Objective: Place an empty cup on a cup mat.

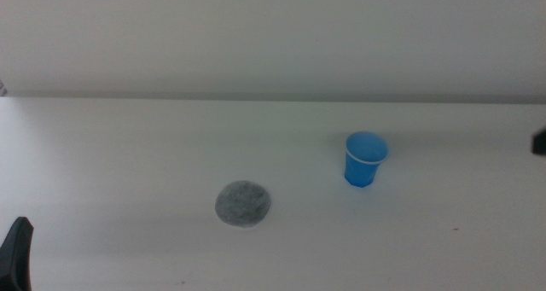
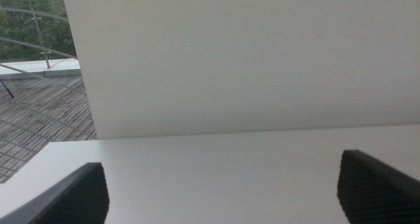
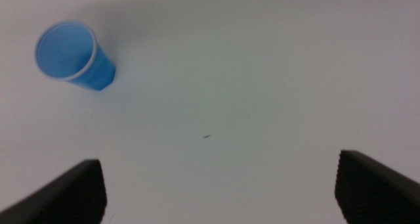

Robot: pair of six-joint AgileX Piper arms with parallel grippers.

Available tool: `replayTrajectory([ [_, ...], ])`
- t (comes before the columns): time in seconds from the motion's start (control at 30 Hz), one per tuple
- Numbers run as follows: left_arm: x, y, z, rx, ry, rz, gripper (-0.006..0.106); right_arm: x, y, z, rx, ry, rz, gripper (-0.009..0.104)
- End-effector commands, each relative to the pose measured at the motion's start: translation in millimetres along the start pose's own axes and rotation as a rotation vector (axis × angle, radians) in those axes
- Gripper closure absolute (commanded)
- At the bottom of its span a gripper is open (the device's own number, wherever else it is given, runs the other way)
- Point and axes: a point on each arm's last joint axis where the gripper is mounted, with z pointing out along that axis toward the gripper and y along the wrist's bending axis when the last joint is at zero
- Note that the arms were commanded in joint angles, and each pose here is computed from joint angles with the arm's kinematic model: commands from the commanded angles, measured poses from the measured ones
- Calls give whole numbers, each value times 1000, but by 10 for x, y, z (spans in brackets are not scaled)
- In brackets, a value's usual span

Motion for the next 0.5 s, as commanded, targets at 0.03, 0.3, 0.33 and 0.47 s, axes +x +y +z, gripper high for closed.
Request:
replayTrajectory([
  [0.03, 106, -5, -11, 8, -11, 0, 7, -336, 146, 250, -10, 134, -11, 2],
  [0.3, 106, -5, -11, 8, -11, 0, 7, -844, 680, 1037, -43, 272, -76, 14],
  [0.33, 106, -5, -11, 8, -11, 0, 7, -859, 725, 1107, -44, 283, -81, 14],
  [0.47, 106, -5, -11, 8, -11, 0, 7, -839, 901, 1438, -55, 346, -84, 19],
])
